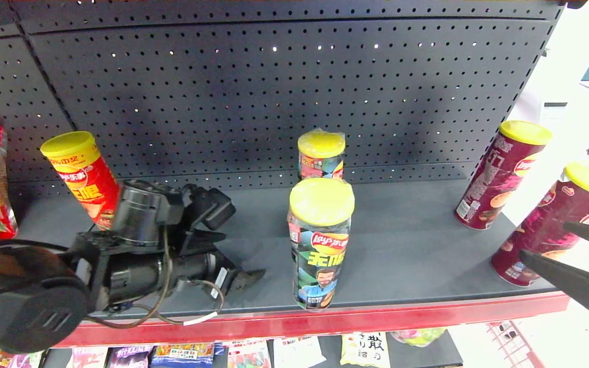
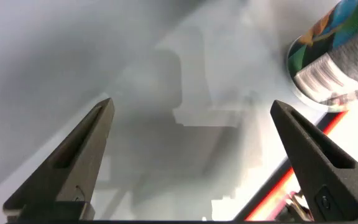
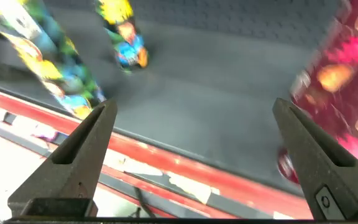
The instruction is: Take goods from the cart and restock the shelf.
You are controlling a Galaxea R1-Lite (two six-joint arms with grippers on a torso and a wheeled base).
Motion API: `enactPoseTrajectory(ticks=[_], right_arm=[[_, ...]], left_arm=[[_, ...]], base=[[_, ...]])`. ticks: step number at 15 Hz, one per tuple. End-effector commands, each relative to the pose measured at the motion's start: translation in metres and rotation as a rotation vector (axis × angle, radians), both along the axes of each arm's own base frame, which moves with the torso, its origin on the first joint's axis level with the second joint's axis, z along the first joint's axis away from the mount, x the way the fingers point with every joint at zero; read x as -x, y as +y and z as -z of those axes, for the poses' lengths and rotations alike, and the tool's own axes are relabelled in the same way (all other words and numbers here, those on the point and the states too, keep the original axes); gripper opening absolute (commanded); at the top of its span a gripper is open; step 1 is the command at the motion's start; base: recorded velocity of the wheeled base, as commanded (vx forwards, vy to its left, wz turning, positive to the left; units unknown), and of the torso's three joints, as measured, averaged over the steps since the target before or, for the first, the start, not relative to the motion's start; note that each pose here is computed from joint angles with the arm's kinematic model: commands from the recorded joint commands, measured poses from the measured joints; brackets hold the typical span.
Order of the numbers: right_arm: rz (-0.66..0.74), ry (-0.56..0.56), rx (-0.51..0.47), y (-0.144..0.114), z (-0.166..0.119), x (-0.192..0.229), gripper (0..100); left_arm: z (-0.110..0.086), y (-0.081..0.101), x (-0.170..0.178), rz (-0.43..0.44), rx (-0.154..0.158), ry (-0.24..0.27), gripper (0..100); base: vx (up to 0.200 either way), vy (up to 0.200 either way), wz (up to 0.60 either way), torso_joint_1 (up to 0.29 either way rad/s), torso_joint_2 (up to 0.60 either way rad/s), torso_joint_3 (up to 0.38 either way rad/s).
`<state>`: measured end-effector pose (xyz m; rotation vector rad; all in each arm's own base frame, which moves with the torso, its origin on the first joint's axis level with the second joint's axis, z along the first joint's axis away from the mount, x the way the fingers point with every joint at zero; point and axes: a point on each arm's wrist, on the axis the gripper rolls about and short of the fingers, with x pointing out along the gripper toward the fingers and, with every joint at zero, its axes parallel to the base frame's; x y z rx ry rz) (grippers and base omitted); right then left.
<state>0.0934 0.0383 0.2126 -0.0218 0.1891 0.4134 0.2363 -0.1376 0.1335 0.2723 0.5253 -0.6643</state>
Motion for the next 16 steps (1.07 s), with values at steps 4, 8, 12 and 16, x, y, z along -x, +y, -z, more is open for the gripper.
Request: enactPoseTrajectory(ticks=[4, 8, 12, 16], right_arm=[[0.192, -0.012, 0.053, -0.023, 0.020, 0.022, 100], [0.276, -0.013, 0.078, -0.030, 0.031, 0.035, 100], [0.342, -0.013, 0.131, -0.034, 0.042, 0.045, 100], [0.379, -0.014, 0.169, -0.036, 0.044, 0.046, 100]], left_arm=[[-0.066, 0.100, 0.125, -0.418, -0.055, -0.231, 100], [-0.057, 0.136, 0.217, -0.490, -0.050, -0.253, 100], [-0.036, 0.151, 0.263, -0.659, 0.023, -0.379, 100], [-0.038, 0.152, 0.263, -0.658, -0.005, -0.397, 100]], base=[[0.000, 0.000, 0.00, 0.000, 0.00, 0.000], [0.000, 0.000, 0.00, 0.000, 0.00, 0.000], [0.000, 0.000, 0.00, 0.000, 0.00, 0.000], [0.000, 0.000, 0.00, 0.000, 0.00, 0.000]])
